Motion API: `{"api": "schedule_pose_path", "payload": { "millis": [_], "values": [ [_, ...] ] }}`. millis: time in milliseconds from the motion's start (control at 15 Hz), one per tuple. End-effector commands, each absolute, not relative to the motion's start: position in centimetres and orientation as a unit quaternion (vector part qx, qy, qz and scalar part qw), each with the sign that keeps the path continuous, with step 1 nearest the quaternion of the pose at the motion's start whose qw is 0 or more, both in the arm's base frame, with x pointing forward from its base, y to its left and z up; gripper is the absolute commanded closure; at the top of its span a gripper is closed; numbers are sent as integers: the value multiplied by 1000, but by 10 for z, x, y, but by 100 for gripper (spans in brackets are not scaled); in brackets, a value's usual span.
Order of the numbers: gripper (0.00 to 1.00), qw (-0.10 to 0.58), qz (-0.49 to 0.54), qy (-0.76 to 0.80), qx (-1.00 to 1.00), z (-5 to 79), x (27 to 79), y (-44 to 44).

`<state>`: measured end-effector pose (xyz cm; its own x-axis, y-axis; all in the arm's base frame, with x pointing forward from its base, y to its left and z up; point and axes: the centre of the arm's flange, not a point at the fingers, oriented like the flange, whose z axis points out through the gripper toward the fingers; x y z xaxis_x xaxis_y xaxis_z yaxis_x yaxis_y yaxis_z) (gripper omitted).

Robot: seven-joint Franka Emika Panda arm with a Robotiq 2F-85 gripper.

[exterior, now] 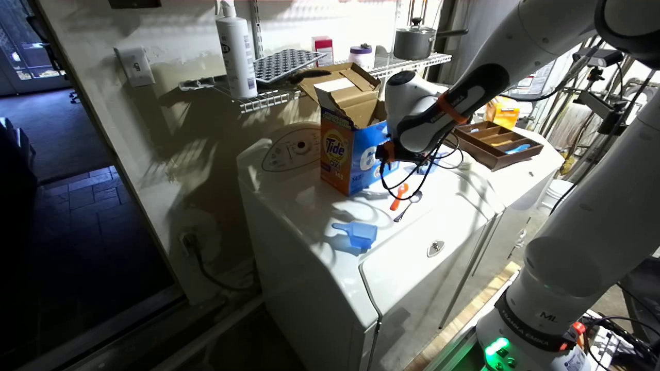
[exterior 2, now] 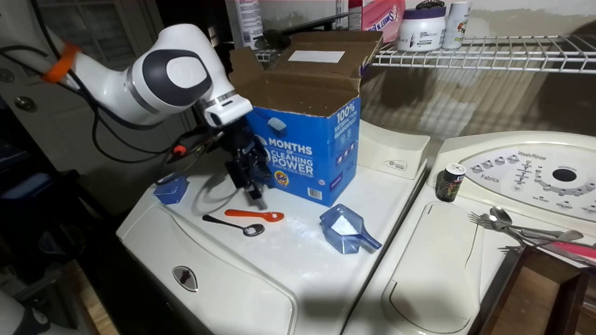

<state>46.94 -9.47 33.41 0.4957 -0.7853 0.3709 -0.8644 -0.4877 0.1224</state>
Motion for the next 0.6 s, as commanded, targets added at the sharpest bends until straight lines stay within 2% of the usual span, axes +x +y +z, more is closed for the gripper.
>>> {"api": "schedule_pose_path", "payload": {
  "millis": [0, 533],
  "values": [
    [0, 162, 138, -444, 871, 369, 440, -100],
    [0, 143, 155, -347, 914, 430, 426, -136]
  ]
}}
